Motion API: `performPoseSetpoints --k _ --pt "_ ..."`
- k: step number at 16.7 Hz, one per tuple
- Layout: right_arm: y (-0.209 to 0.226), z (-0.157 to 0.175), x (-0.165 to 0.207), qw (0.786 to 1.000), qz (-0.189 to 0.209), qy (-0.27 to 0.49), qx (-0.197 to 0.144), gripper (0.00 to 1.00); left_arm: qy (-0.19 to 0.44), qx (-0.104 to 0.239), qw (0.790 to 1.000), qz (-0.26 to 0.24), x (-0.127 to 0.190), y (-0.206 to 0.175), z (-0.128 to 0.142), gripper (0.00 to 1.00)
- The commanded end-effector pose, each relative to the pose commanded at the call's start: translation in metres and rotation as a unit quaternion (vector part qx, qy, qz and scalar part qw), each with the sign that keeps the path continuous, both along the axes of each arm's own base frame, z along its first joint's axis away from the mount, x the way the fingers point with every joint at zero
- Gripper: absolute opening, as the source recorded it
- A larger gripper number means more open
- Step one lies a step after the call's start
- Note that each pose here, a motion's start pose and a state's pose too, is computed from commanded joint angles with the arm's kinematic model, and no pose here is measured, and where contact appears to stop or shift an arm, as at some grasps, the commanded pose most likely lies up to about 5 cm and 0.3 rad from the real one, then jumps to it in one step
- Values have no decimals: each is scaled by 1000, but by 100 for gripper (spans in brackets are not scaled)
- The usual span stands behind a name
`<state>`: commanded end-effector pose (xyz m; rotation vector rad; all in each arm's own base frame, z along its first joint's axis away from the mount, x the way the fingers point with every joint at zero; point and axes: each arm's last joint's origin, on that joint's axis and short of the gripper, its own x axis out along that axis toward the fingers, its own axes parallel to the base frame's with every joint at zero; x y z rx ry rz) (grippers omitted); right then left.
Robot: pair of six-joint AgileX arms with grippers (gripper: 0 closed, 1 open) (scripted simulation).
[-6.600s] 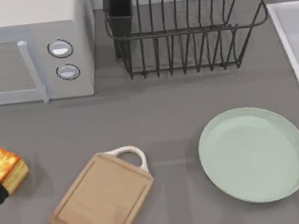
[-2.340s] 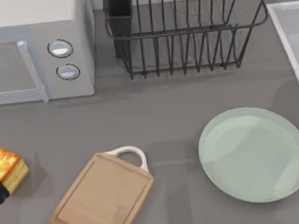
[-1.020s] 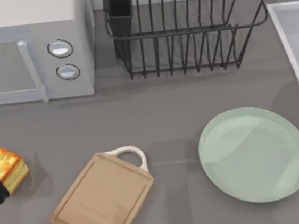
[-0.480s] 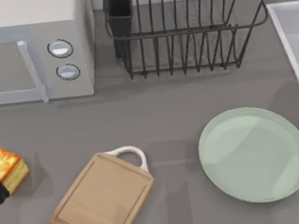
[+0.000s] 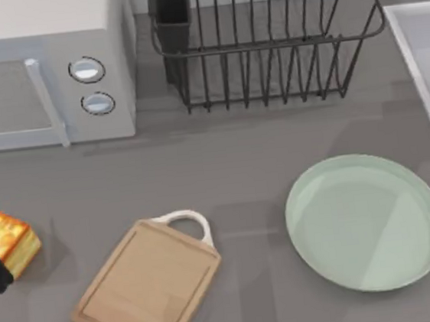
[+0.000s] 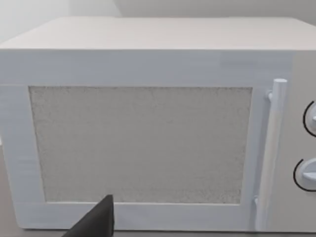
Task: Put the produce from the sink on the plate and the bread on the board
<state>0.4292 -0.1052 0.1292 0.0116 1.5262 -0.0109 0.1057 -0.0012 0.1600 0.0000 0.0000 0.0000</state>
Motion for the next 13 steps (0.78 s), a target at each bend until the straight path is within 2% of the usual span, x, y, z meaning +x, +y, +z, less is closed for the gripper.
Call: performPoseSetpoints --k 6,8,13 --pt "0 4 0 1000 -1 0 0 0 0 0 1000 0 0 0 0 100" --pt "6 17 2 1000 0 -17 -4 0 0 0 1000 0 0 0 0 100" --pt "56 50 0 999 1 -40 -3 0 0 0 1000 0 0 0 0 100"
